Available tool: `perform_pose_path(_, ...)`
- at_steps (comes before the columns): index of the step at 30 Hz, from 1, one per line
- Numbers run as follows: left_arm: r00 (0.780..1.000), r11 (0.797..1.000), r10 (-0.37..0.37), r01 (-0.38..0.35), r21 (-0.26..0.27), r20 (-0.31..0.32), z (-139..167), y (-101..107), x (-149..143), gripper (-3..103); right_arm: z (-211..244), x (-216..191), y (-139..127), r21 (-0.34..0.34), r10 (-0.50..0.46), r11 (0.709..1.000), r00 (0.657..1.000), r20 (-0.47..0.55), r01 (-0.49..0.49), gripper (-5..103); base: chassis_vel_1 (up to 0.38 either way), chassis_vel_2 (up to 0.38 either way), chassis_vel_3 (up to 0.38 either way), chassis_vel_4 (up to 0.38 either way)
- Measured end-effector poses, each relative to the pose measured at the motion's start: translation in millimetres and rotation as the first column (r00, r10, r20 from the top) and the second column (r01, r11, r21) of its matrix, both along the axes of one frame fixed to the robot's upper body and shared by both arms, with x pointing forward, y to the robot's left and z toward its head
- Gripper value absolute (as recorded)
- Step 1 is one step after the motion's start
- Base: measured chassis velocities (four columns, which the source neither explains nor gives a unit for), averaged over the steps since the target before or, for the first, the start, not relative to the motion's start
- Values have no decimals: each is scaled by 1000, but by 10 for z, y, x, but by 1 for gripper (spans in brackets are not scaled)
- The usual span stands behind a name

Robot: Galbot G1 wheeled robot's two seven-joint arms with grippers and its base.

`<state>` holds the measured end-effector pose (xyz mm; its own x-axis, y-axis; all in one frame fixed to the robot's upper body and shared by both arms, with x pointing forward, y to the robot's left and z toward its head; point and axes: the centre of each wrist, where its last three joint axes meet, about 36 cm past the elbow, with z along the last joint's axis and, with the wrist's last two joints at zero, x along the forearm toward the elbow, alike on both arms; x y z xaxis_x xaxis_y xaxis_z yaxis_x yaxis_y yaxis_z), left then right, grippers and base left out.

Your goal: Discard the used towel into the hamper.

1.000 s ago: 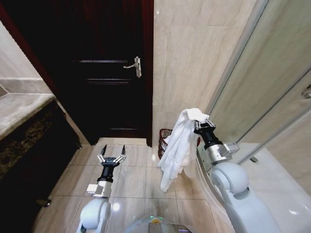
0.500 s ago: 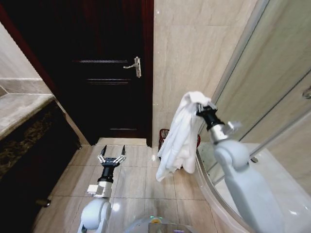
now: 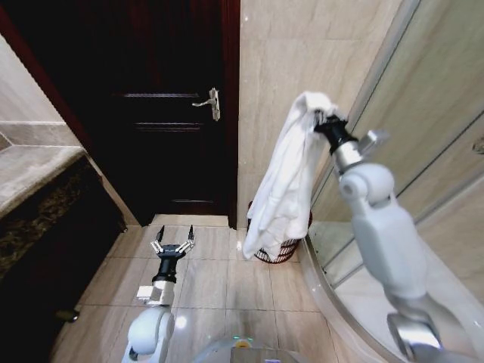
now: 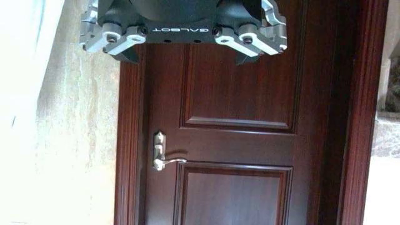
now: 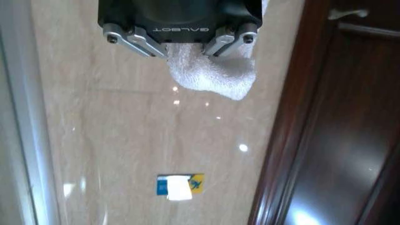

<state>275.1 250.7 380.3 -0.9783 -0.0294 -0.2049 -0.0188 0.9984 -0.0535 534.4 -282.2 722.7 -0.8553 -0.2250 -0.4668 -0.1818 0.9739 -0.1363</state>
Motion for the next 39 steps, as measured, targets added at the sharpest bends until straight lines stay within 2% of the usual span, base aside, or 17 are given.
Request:
perform_pose_path(7,1000,1000,1,-1,-6,4,29,-34,28,100,394,259,-220,-13,-40,999,999,15,41,9,0,0,0,0)
perform_pose_path(11,1000,1000,1,-1,-4,4,32,-44,31,100,557,380,-214,-17,-43,999,999,21,44,9,0,0,0,0)
perform_pose_path(15,1000,1000,4,-4,1,2,41,-28,3,100,995,534,-197,-15,-53,998,997,57,54,9,0,0,0,0)
perform_pose_path(24,1000,1000,7,-7,-1,7,55,-9,-16,100,1603,552,-216,-42,-65,997,993,103,70,9,0,0,0,0)
perform_pose_path(29,1000,1000,3,-3,-2,10,51,-7,4,100,1633,583,-198,-51,-68,996,993,91,73,9,0,0,0,0)
perform_pose_path(35,1000,1000,-5,5,-6,14,29,0,60,100,1217,700,-134,-66,-60,996,998,17,61,9,0,0,0,0)
perform_pose_path(39,1000,1000,-14,14,-10,15,14,5,82,100,1101,739,-97,-68,-58,996,998,-2,57,9,0,0,0,0)
